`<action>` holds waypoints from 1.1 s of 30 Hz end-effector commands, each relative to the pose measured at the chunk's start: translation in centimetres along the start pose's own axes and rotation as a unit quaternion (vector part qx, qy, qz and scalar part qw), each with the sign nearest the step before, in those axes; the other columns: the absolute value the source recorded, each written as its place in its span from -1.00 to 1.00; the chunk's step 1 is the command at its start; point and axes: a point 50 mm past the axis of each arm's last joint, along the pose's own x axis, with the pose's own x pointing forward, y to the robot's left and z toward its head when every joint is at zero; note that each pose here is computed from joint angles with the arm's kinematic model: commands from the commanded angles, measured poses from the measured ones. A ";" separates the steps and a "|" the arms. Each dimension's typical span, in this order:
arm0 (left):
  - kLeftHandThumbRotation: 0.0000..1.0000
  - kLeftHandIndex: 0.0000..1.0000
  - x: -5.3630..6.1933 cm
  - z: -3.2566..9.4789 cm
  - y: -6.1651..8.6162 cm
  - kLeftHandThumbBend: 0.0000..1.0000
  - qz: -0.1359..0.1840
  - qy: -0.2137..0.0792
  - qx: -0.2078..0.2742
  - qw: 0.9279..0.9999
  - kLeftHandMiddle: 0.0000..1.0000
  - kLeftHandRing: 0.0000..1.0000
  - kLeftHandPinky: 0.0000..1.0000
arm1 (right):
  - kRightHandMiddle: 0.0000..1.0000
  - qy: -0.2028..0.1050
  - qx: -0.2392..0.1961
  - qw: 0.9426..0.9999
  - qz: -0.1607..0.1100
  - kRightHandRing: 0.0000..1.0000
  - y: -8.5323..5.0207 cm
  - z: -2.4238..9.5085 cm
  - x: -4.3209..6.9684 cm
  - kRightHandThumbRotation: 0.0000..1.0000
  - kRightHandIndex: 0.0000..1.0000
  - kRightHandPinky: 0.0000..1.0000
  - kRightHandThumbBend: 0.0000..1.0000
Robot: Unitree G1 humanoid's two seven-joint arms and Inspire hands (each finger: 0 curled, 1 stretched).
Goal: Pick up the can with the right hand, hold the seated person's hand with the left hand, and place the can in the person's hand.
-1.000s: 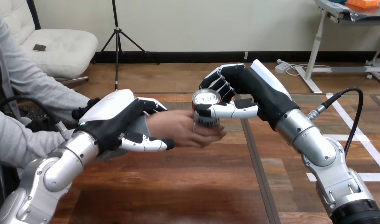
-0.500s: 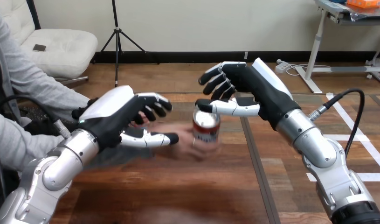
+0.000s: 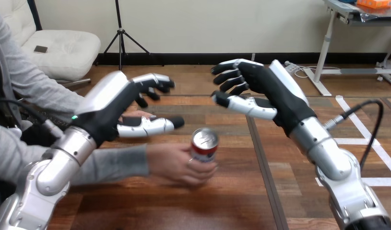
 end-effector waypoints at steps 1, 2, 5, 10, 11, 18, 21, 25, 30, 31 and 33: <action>0.39 0.56 -0.2 -0.5 0.7 0.55 0.055 -0.008 -0.034 0.998 0.57 0.49 0.23 | 0.51 -0.027 0.011 0.999 -0.041 0.48 -1.0 0.6 -0.1 0.82 0.53 0.34 0.76; 0.40 0.56 -0.4 -0.6 0.6 0.54 0.061 -0.011 -0.042 0.997 0.58 0.49 0.23 | 0.52 -0.028 0.019 0.998 -0.044 0.49 -1.0 0.5 -0.2 0.85 0.54 0.35 0.76; 0.43 0.57 -0.6 -0.8 0.5 0.51 0.071 -0.016 -0.061 0.995 0.60 0.52 0.23 | 0.55 -0.030 0.041 0.997 -0.050 0.53 -1.0 0.3 -0.6 0.92 0.56 0.37 0.77; 0.49 0.59 -1.0 -1.1 0.4 0.44 0.087 -0.027 -0.097 0.991 0.64 0.58 0.26 | 0.62 -0.032 0.071 0.995 -0.055 0.63 -1.0 0.0 -1.1 0.98 0.61 0.45 0.81; 0.49 0.60 -1.1 -1.3 0.3 0.43 0.092 -0.029 -0.110 0.989 0.64 0.59 0.26 | 0.63 -0.033 0.077 0.995 -0.057 0.64 -0.9 -0.1 -1.4 0.99 0.61 0.46 0.82; 0.55 0.60 -1.9 -1.9 -0.2 0.38 0.113 -0.033 -0.163 0.980 0.66 0.63 0.35 | 0.71 -0.035 0.105 0.992 -0.060 0.71 -0.7 -0.7 -2.4 1.00 0.67 0.55 0.89; 0.60 0.60 -2.4 -2.0 -0.4 0.37 0.123 -0.037 -0.175 0.976 0.66 0.63 0.38 | 0.73 -0.036 0.118 0.991 -0.057 0.73 -0.6 -1.0 -2.9 1.00 0.70 0.58 0.91; 0.68 0.60 -2.9 -2.2 -0.8 0.33 0.135 -0.040 -0.197 0.970 0.65 0.62 0.39 | 0.77 -0.031 0.137 0.988 -0.058 0.75 -0.2 -1.5 -3.5 1.00 0.74 0.61 0.91; 0.71 0.61 -3.8 -2.4 -1.5 0.26 0.145 -0.043 -0.244 0.958 0.69 0.67 0.45 | 0.79 -0.021 0.159 0.985 -0.062 0.75 0.4 -2.2 -4.5 1.00 0.76 0.62 0.89; 0.72 0.62 -3.9 -2.4 -1.6 0.24 0.146 -0.043 -0.248 0.957 0.70 0.69 0.47 | 0.79 -0.020 0.161 0.985 -0.062 0.76 0.5 -2.3 -4.6 1.00 0.76 0.62 0.88; 0.76 0.64 -4.5 -2.5 -2.1 0.21 0.149 -0.038 -0.261 0.953 0.73 0.74 0.55 | 0.81 -0.017 0.170 0.983 -0.063 0.77 0.8 -2.6 -5.0 1.00 0.78 0.63 0.85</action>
